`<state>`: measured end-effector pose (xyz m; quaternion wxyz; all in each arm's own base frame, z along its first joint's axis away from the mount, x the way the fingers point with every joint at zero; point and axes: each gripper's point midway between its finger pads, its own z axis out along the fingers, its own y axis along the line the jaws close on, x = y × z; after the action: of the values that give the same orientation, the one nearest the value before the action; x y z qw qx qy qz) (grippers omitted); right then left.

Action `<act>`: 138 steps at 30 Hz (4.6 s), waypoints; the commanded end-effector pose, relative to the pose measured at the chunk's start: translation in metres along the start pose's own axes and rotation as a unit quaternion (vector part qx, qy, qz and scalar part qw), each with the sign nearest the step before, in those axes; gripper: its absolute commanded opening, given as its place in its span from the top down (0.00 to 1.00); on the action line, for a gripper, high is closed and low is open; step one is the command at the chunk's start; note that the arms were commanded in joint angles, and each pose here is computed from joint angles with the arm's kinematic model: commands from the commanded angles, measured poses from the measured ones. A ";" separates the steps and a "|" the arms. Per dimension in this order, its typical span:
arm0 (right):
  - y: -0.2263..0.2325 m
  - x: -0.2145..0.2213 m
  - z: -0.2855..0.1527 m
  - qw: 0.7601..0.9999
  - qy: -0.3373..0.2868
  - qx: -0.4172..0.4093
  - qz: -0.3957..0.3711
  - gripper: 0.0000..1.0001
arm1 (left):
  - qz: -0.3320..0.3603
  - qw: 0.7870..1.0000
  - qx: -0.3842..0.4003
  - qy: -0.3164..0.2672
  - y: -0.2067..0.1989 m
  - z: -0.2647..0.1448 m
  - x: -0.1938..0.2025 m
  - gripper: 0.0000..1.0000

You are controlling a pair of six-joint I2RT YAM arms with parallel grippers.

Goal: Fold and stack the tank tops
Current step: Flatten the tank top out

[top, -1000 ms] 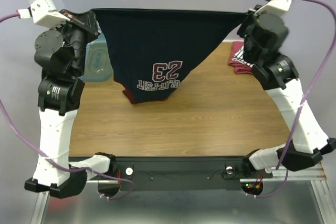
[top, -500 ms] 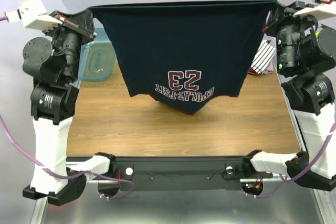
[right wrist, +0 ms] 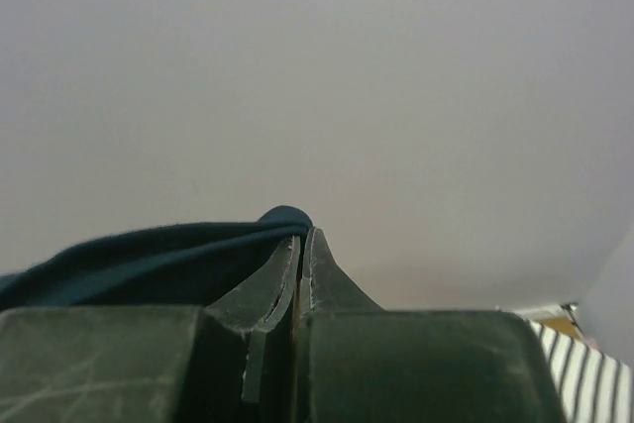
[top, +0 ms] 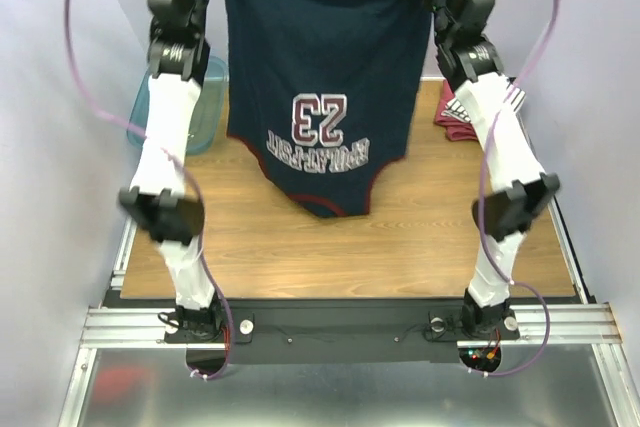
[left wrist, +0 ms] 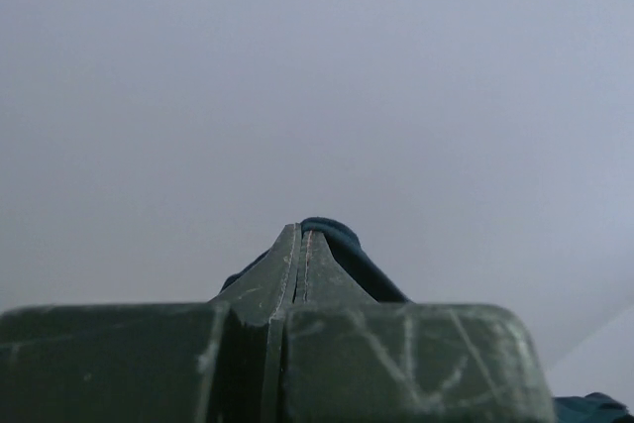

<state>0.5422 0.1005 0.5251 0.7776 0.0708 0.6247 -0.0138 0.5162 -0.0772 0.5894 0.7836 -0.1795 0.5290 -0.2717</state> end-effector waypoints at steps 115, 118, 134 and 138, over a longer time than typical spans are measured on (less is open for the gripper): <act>0.324 0.415 -0.571 0.766 0.529 -0.359 -0.063 0.58 | 0.092 0.902 -0.211 0.365 0.230 -0.145 0.225 0.62; 0.319 0.424 -0.578 0.761 0.537 -0.356 -0.074 0.58 | 0.088 0.901 -0.211 0.369 0.231 -0.147 0.229 0.62; 0.257 0.414 -0.586 0.746 0.562 -0.349 -0.072 1.00 | 0.052 0.877 -0.254 0.405 0.257 -0.197 0.270 0.64; 0.252 0.402 -0.593 0.734 0.569 -0.369 -0.046 1.00 | 0.040 0.864 -0.272 0.422 0.271 -0.217 0.297 0.64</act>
<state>0.1009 0.4555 0.0276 0.2637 -0.2463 0.9108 0.2005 0.4641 -0.0407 0.1313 0.3955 -0.2216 0.8823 -0.1268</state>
